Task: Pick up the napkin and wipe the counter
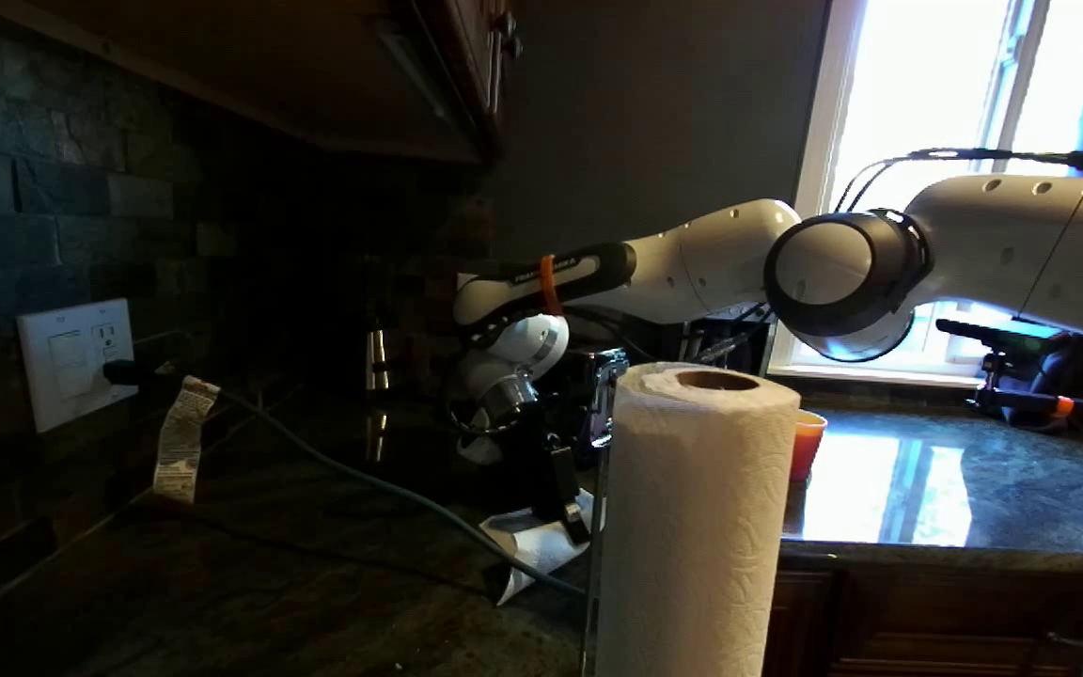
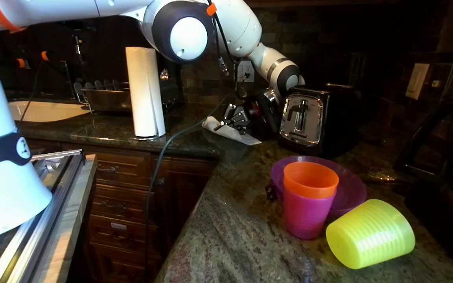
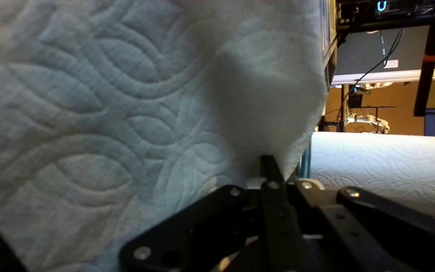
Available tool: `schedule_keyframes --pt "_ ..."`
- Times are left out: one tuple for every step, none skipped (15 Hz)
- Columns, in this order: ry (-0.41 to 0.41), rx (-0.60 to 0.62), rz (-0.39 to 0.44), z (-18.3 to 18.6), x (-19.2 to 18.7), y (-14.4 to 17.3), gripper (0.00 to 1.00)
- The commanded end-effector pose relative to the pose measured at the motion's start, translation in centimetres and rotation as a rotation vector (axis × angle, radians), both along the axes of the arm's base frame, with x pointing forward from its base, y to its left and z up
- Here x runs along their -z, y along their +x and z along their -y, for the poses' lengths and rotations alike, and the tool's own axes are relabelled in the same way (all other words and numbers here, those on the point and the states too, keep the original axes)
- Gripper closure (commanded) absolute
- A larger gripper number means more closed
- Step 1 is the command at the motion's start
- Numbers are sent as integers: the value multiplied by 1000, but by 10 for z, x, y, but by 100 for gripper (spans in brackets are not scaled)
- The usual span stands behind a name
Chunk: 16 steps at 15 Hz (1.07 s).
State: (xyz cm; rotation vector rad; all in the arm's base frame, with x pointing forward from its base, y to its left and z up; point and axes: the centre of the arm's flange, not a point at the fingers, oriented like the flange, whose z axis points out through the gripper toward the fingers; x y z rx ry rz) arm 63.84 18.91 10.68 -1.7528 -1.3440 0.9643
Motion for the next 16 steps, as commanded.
schedule_keyframes --pt "-6 17 90 8 -22 -2 100" --pt "-8 20 118 6 -33 -3 100" --pt "-3 31 154 4 -47 -5 100" --pt "0 43 193 0 -62 -5 100" --pt "-6 55 215 -3 -74 -3 100" --pt "-12 66 243 -6 -89 -2 100" --pt "-19 76 275 -9 -105 -3 100" --pt "-25 85 304 -11 -119 -2 100" --pt "-33 90 346 -13 -134 -2 100" --pt "-43 90 400 -15 -149 1 100" --pt "-46 96 455 -17 -161 6 100" --pt "-43 98 507 -21 -170 13 100" --pt "-46 91 564 -24 -178 20 100" --pt "-61 101 632 -25 -185 26 100" --pt "-74 120 689 -25 -189 30 100" --pt "-76 138 709 -23 -190 35 100"
